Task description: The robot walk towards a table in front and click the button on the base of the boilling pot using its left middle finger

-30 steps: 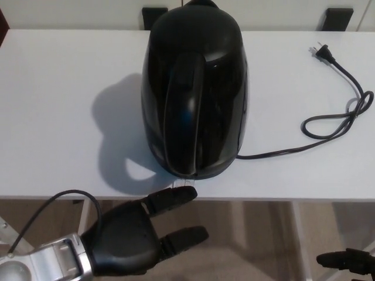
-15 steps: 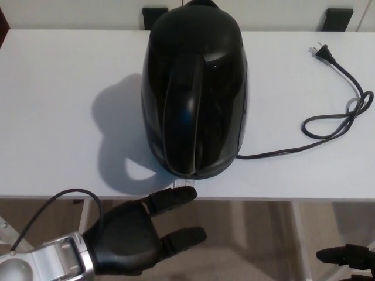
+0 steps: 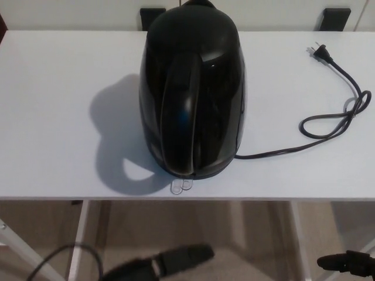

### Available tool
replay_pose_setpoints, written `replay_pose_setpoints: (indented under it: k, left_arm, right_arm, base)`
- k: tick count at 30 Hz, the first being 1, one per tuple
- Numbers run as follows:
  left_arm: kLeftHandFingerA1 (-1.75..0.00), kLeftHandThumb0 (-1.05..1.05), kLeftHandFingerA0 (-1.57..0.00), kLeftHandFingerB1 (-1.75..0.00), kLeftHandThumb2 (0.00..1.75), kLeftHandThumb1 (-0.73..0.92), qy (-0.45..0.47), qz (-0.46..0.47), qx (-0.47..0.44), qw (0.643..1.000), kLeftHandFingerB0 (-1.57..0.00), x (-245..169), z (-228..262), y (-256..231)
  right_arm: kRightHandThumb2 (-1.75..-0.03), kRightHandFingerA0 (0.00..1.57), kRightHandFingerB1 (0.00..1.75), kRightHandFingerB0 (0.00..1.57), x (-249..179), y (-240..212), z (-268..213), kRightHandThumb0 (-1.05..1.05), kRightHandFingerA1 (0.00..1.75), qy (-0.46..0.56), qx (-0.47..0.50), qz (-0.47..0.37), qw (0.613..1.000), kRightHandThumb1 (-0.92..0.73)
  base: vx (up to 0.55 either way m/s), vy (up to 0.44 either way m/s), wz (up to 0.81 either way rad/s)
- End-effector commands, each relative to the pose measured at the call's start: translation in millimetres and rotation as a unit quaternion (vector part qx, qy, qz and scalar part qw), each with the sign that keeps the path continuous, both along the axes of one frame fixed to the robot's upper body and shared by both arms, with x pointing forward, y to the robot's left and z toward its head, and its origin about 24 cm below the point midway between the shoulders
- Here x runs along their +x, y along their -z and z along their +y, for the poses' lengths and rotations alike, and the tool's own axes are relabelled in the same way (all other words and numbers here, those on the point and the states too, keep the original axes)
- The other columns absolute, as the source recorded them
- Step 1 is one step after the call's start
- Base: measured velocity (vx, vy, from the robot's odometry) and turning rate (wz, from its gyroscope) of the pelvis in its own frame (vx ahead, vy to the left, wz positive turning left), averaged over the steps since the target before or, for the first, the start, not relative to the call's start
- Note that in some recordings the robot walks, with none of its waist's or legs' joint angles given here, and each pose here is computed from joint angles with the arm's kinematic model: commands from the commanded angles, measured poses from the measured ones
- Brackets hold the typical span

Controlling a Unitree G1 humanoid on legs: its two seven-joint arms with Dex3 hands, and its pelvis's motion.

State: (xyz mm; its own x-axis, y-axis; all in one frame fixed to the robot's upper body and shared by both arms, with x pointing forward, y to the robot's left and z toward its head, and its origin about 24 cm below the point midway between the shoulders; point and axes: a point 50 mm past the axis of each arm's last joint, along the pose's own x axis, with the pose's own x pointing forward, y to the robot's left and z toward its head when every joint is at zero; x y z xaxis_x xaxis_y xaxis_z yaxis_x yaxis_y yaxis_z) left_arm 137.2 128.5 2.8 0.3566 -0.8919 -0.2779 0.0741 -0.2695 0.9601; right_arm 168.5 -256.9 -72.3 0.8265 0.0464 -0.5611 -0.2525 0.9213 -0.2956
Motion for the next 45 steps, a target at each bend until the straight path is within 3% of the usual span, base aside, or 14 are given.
replay_pose_setpoints:
  k: [1,4,5,6,7,8,9,10,11,12,16,23,26,45]
  left_arm:
    - [-0.33,-0.52,-0.06,-0.2,0.76,0.63,-0.029,0.03,0.014,0.999,-0.02,-14.3,21.9,21.2]
    - [-0.27,-0.42,-0.1,-0.2,0.65,0.72,-0.11,0.083,0.037,0.99,-0.08,-10.7,45.4,38.0]
    - [-0.31,-0.51,-0.08,-0.24,0.75,0.68,-0.135,0.097,0.04,0.985,-0.06,-8.8,51.6,42.5]
    - [-0.49,-0.28,0.0,-0.48,1.1,0.64,-0.17,0.118,0.04,0.978,0.0,-6.4,59.9,49.4]
    - [-0.49,-0.28,0.0,-0.48,1.1,0.64,-0.192,0.133,0.035,0.972,0.0,-5.3,64.3,53.6]
    - [-0.27,-0.47,-0.12,-0.26,0.62,0.74,-0.228,0.148,0.039,0.962,-0.06,-0.4,74.1,59.5]
    - [-0.47,-0.31,0.0,-0.48,1.04,0.55,-0.299,0.177,0.015,0.938,0.0,6.4,86.7,66.6]
    - [-0.47,-0.31,0.0,-0.48,1.04,0.55,-0.327,0.189,0.003,0.926,0.0,8.8,91.9,69.8]
    - [-0.3,-0.5,-0.23,-0.27,0.61,0.65,-0.358,0.206,-0.019,0.911,-0.13,10.7,96.7,72.6]
    - [-0.4,-0.58,-0.19,-0.36,0.77,0.53,-0.411,0.234,-0.044,0.88,-0.09,14.8,105.8,76.4]
    - [-0.41,-0.57,-0.26,-0.38,0.73,0.46,-0.556,0.291,-0.137,0.766,-0.14,26.8,131.0,82.7]
    - [-0.42,-0.6,-0.29,-0.38,0.74,0.46,-0.654,0.305,-0.176,0.67,-0.15,31.9,172.8,80.0]
    - [-0.43,-0.6,-0.3,-0.39,0.74,0.45,-0.668,0.314,-0.186,0.648,-0.16,28.3,180.2,79.8]
    - [-0.44,-0.61,-0.32,-0.4,0.74,0.44,-0.657,0.327,-0.194,0.651,-0.17,38.4,179.0,78.1]
  right_arm:
    - [-0.53,0.83,0.5,0.65,-1.2,0.0,-4.8,-0.2,0.55,-0.002,-0.01,0.008,1.0,-0.47]
    - [-0.54,0.83,0.5,0.64,-1.4,0.9,-5.6,-0.22,0.55,-0.005,-0.01,0.013,1.0,-0.48]
    - [-0.54,0.83,0.5,0.65,-2.0,1.2,-5.6,-0.23,0.55,-0.006,-0.011,0.013,1.0,-0.48]
    - [-0.54,0.83,0.5,0.65,-4.0,2.0,-5.7,-0.23,0.55,-0.006,-0.012,0.015,1.0,-0.48]
    - [-0.54,0.83,0.5,0.65,-5.4,2.7,-5.8,-0.23,0.55,-0.006,-0.012,0.017,1.0,-0.48]
    - [-0.54,0.83,0.5,0.65,-6.2,3.4,-5.6,-0.23,0.55,-0.005,-0.013,0.02,1.0,-0.48]
    - [-0.53,0.83,0.5,0.66,-6.8,3.6,-4.8,-0.24,0.55,-0.007,-0.014,0.021,1.0,-0.47]
    - [-0.53,0.83,0.5,0.66,-7.0,3.6,-4.4,-0.24,0.55,-0.007,-0.015,0.021,1.0,-0.47]
    - [-0.54,0.82,0.49,0.65,-7.5,4.2,-4.1,-0.24,0.55,-0.006,-0.014,0.024,1.0,-0.48]
    - [-0.54,0.82,0.5,0.65,-7.5,5.2,-2.3,-0.22,0.55,-0.004,-0.008,0.025,1.0,-0.47]
    - [-0.53,0.81,0.5,0.65,-2.4,3.3,-1.2,-0.21,0.55,0.0,-0.005,0.019,1.0,-0.47]
    - [-0.53,0.81,0.5,0.64,-0.3,2.5,-2.1,-0.23,0.54,-0.01,-0.015,0.02,1.0,-0.48]
    - [-0.54,0.82,0.5,0.65,-4.0,5.1,-3.3,-0.23,0.54,-0.008,-0.015,0.026,1.0,-0.48]
    - [-0.53,0.79,0.5,0.64,6.9,2.6,-4.3,-0.23,0.55,0.003,-0.019,0.018,1.0,-0.47]
  base:
    - [0.0,0.0,0.0]
    - [0.0,0.0,0.0]
    - [0.0,0.0,0.0]
    - [0.0,0.0,0.0]
    - [0.0,0.0,0.0]
    - [0.0,0.0,0.0]
    - [0.0,0.0,0.0]
    - [0.0,0.0,0.0]
    - [0.0,0.0,0.0]
    - [0.0,0.0,0.0]
    - [0.0,0.0,0.0]
    - [0.0,0.0,0.0]
    - [0.0,0.0,0.0]
    - [0.0,0.0,0.0]
